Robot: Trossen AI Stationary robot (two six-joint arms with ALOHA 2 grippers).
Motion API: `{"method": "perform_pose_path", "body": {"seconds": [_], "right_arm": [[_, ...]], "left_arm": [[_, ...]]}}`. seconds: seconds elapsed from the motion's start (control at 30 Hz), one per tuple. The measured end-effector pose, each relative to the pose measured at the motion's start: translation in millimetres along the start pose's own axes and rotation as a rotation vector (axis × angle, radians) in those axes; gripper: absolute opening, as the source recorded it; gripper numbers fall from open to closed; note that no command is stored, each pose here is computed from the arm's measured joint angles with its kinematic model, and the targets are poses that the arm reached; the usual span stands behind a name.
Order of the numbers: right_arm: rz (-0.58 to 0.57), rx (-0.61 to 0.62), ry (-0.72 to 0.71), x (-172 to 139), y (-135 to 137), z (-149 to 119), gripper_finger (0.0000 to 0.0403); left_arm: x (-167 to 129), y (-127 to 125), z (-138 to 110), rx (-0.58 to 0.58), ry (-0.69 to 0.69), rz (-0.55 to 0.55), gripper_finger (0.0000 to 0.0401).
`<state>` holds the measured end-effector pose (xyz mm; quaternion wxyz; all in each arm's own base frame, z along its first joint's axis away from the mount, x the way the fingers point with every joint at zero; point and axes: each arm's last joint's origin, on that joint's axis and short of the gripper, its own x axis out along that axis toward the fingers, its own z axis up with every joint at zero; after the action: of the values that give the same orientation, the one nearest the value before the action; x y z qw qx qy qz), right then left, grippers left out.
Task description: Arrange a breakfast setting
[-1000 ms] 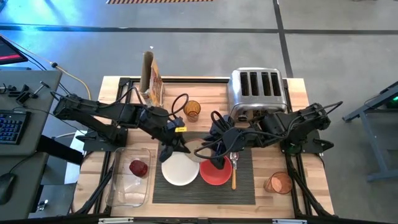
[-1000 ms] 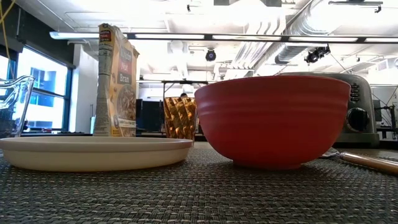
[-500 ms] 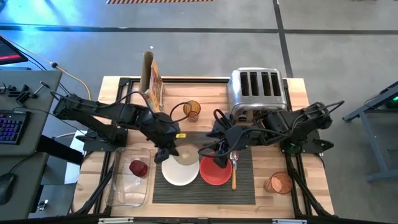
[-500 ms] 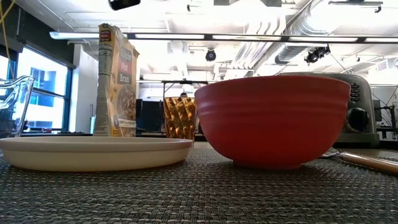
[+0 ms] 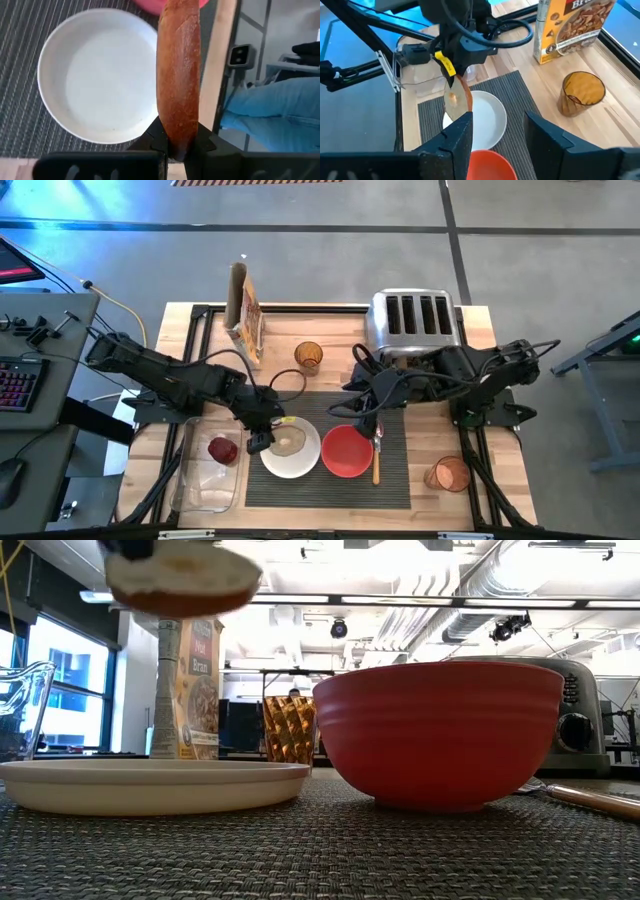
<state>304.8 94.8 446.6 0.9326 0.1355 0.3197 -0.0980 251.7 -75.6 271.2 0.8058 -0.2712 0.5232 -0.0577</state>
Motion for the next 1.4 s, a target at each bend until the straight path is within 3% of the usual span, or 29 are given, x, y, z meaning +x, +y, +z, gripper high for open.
{"method": "perform_pose_path", "body": {"seconds": [0.67,1.0,1.4], "right_arm": [[-0.032,-0.008,0.071,2,-10,-3,0.0154],[-0.033,0.002,0.071,2,-10,-3,0.0154],[-0.034,0.002,0.072,2,-10,-3,0.0154]], "left_arm": [[50,41,-33,-0.165,0.025,0.015,0.0017],[54,43,-33,-0.181,0.007,-0.004,0.0017],[57,47,-32,-0.214,-0.019,0.058,0.0017]]}}
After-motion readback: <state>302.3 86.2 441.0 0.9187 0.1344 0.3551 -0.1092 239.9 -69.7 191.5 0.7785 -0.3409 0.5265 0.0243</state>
